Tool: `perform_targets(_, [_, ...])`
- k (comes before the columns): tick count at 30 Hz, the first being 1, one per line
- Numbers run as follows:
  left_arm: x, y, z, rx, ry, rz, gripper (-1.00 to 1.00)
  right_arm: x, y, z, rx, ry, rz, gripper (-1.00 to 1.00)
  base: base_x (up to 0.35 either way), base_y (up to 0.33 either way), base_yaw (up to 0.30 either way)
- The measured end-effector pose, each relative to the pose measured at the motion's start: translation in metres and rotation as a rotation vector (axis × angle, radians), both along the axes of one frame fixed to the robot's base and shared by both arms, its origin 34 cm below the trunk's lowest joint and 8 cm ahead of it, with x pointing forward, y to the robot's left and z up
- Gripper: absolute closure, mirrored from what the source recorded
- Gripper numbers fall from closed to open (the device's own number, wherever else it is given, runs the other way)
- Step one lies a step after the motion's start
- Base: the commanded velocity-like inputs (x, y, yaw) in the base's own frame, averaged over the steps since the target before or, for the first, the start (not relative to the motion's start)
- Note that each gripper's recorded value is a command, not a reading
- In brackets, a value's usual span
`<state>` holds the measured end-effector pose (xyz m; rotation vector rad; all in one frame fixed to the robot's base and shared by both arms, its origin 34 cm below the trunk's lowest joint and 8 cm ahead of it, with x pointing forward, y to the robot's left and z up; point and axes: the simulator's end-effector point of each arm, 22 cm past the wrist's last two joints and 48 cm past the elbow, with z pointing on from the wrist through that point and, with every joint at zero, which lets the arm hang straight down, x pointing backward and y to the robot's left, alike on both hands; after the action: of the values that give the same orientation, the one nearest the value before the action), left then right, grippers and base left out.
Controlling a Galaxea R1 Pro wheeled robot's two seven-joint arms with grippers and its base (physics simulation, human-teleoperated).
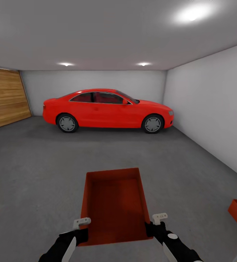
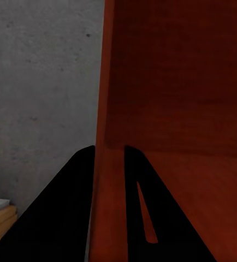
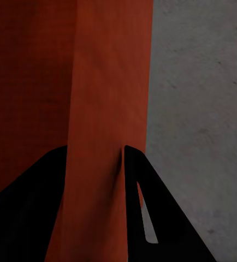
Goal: Move the two storage containers from the living room to the garage. In the garage, place one container on the floor and stack the other container on top of it (either order is fine).
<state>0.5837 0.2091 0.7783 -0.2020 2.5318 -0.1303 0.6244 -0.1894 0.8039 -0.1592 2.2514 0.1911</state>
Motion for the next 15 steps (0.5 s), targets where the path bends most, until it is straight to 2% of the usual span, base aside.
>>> perform_targets(5, [0.0000,-0.0001,0.0000,0.000,0.000,-0.001,1.00,-0.0002,-0.0001,-0.0002,0.000,0.000,0.000,1.00,0.003,0.105,0.000])
perform_targets(15, [0.0000,0.0000,0.0000,0.000,0.000,0.000,1.00,-0.0001,-0.0001,-0.0001,0.000,0.000,0.000,1.00,0.000,0.007,0.000])
